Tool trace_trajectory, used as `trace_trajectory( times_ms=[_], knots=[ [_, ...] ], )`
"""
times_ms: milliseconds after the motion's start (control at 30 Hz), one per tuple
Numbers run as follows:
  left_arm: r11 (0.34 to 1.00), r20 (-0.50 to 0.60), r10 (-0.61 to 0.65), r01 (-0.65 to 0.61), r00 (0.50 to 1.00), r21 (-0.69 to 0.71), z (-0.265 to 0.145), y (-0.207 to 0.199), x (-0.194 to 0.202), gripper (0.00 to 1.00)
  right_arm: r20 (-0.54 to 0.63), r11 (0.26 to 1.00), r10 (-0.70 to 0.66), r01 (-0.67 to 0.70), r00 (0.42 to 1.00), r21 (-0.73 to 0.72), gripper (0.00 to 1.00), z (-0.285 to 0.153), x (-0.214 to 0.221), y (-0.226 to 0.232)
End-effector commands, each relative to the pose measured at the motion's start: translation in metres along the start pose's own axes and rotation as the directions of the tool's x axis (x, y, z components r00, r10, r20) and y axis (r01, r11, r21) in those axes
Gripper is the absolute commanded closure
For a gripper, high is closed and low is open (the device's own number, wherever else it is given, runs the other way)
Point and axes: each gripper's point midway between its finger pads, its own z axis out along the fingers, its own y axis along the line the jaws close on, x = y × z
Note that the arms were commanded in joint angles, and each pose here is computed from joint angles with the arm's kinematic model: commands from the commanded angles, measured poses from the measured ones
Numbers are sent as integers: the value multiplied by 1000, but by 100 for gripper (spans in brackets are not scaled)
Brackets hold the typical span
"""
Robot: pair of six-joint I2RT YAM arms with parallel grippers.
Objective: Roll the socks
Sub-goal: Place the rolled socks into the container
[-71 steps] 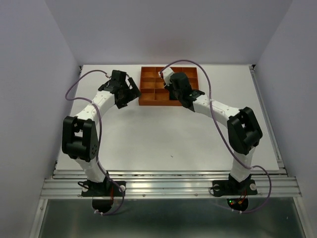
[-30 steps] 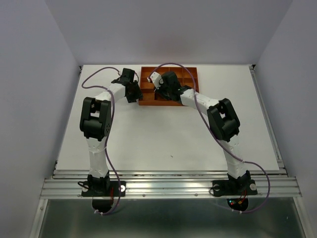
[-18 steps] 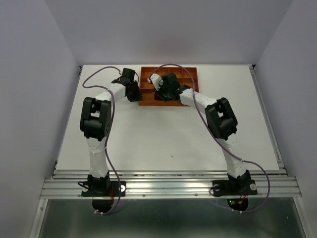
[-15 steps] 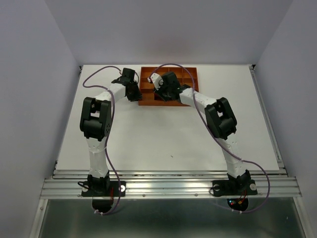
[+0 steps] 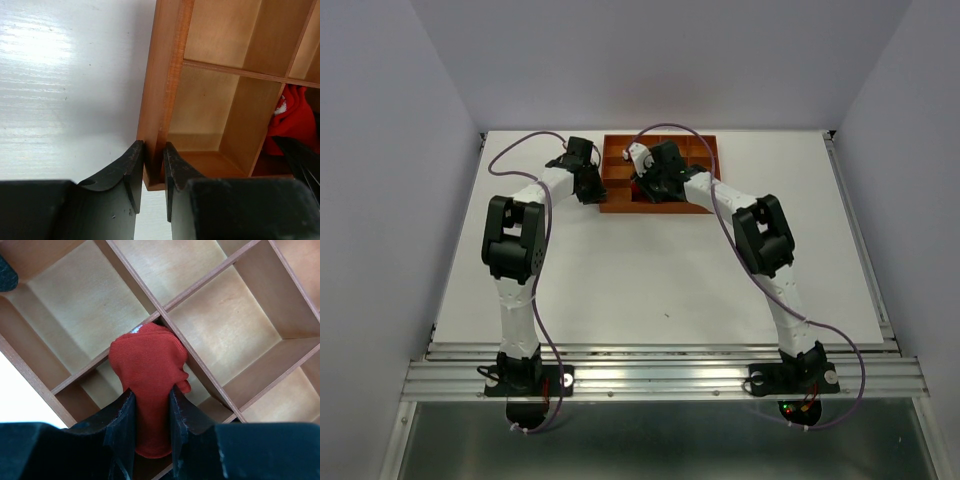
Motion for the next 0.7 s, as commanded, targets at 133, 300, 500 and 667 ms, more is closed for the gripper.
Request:
trace_trajectory(
  times_ms=[133, 300, 500, 667],
  knots=[
    [1000, 22, -11, 10, 1000, 17, 1, -5, -14, 100, -294, 997, 74, -73, 953, 12, 99, 16, 91, 10],
    [999, 19, -10, 10, 1000, 31, 1, -7, -14, 100, -365, 995, 94, -70, 926, 78, 99, 19, 108, 1],
    [999, 20, -7, 6, 1000, 33, 1, -7, -14, 100, -354, 996, 90, -86, 931, 28, 91, 20, 107, 10],
    [999, 17, -2, 2, 1000, 35, 2, -7, -12, 100, -300, 995, 94, -100, 949, -7, 70, 14, 85, 18]
  ],
)
